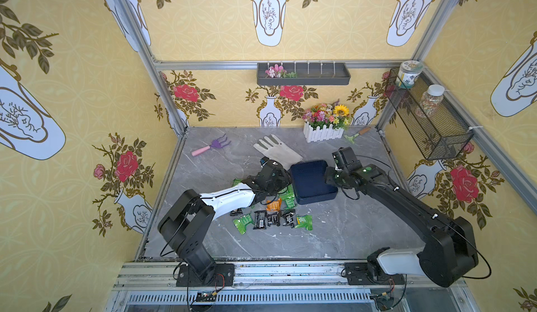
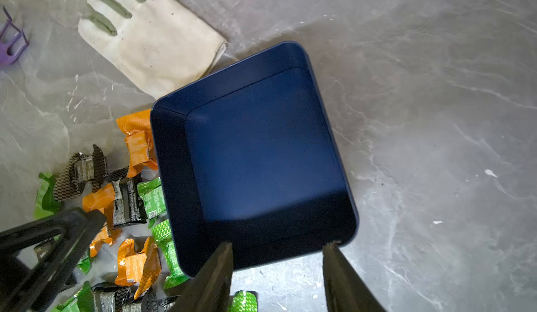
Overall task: Take the cookies out of the storage box
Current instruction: Adjust the storage box at the center of the board.
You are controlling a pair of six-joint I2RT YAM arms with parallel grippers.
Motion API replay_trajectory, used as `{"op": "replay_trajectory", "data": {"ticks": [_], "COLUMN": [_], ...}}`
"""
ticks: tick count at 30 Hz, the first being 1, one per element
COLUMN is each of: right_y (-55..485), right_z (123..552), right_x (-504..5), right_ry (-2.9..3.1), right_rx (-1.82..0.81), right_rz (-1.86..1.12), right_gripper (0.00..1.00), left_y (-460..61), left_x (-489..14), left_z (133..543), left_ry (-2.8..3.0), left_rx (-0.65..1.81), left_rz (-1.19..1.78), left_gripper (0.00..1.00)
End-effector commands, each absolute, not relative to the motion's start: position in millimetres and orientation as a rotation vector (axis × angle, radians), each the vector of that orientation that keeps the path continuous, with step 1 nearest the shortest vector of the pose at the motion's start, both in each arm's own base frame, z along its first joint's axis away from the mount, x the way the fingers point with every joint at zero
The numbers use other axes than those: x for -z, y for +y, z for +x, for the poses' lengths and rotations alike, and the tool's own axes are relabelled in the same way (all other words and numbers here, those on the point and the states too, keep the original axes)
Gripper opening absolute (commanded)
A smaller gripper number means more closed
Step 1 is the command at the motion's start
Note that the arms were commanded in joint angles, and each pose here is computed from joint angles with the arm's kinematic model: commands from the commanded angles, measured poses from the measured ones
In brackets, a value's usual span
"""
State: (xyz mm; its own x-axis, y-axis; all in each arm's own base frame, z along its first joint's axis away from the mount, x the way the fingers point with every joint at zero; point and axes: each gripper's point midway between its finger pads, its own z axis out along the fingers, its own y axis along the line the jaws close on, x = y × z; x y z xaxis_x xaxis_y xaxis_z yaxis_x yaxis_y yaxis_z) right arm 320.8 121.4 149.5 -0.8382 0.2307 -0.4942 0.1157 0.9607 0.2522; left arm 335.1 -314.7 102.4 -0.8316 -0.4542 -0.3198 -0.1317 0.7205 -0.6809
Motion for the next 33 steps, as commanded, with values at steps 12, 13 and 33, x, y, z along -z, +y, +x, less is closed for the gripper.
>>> {"op": "replay_trajectory", "data": {"ticks": [12,13,33], "right_y": [110,110,102], "right_z": [316,315,310], "right_x": [-149,-149,-142], "right_ry": [2.543,2.546,2.561], "right_rx": [-0.344,-0.342,-0.328], "right_rz": [0.316,0.316,0.334], "right_gripper": [0.54,0.54,0.54], "left_y": [-338,-337,-379], "left_x": [-48,-46,-55], "left_z": [369,371,396], "left_ry": [2.593,2.592,2.492], "left_rx": [0.667,0.649,0.588], "left_rz": [-0.36,-0.365,-0.26], "left_gripper": [0.45,0.42,0.16]}}
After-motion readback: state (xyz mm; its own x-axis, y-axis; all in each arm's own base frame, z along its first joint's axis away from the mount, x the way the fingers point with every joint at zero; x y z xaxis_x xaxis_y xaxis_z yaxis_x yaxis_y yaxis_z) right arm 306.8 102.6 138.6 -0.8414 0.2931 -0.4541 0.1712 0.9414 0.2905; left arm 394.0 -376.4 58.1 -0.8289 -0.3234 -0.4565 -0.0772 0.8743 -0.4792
